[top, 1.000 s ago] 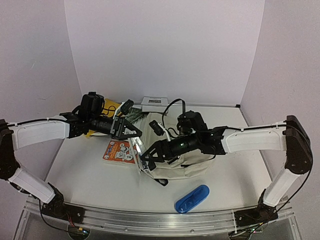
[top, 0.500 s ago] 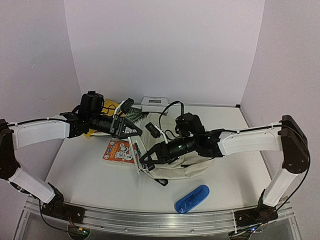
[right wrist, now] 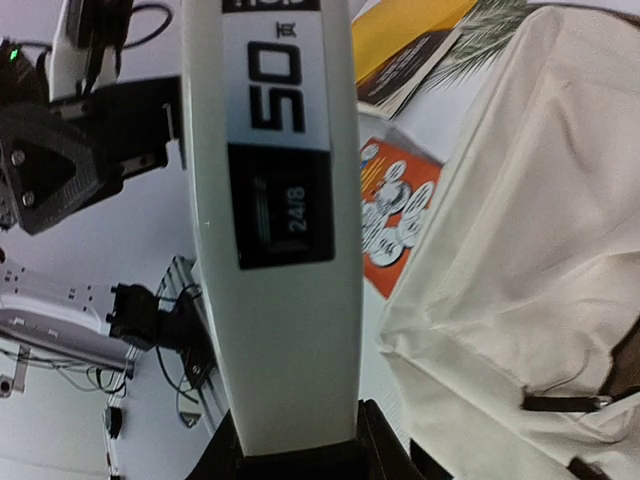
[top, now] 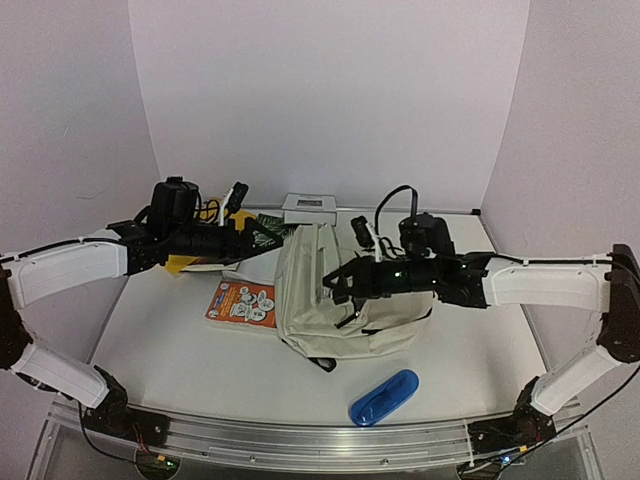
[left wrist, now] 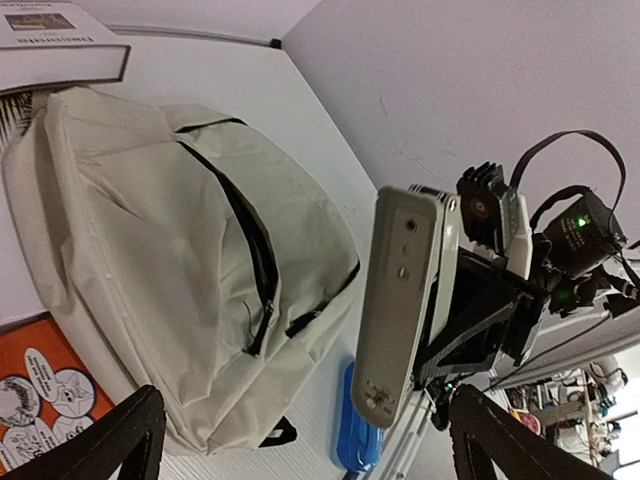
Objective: Pack the student bag
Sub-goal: Place the stationery in the student bag.
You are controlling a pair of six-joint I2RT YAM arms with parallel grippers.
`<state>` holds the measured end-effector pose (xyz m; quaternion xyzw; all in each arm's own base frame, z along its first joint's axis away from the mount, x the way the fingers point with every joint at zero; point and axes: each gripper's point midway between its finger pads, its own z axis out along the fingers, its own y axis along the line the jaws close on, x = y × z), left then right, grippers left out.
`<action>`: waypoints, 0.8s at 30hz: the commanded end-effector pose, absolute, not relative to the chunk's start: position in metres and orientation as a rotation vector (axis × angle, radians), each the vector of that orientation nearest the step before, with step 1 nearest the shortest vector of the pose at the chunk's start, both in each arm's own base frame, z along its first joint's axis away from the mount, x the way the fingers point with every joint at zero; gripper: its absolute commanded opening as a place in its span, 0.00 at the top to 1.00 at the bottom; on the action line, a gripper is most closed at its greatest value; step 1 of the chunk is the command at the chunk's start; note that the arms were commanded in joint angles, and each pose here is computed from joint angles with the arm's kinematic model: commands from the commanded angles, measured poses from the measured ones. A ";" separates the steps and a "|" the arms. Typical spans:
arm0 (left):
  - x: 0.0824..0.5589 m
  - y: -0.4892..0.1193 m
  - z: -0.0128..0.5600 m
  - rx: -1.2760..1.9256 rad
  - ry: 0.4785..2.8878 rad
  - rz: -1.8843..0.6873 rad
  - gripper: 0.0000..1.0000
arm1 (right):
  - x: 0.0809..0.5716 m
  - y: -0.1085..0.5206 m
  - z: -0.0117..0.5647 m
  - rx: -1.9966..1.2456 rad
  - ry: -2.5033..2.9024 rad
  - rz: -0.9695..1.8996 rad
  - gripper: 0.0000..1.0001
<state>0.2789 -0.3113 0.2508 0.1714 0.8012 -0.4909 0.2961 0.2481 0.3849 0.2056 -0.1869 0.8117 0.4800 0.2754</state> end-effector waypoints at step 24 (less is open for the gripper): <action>0.323 -0.465 0.160 0.557 2.395 -0.691 0.43 | 0.361 0.189 0.218 0.147 2.143 0.523 1.00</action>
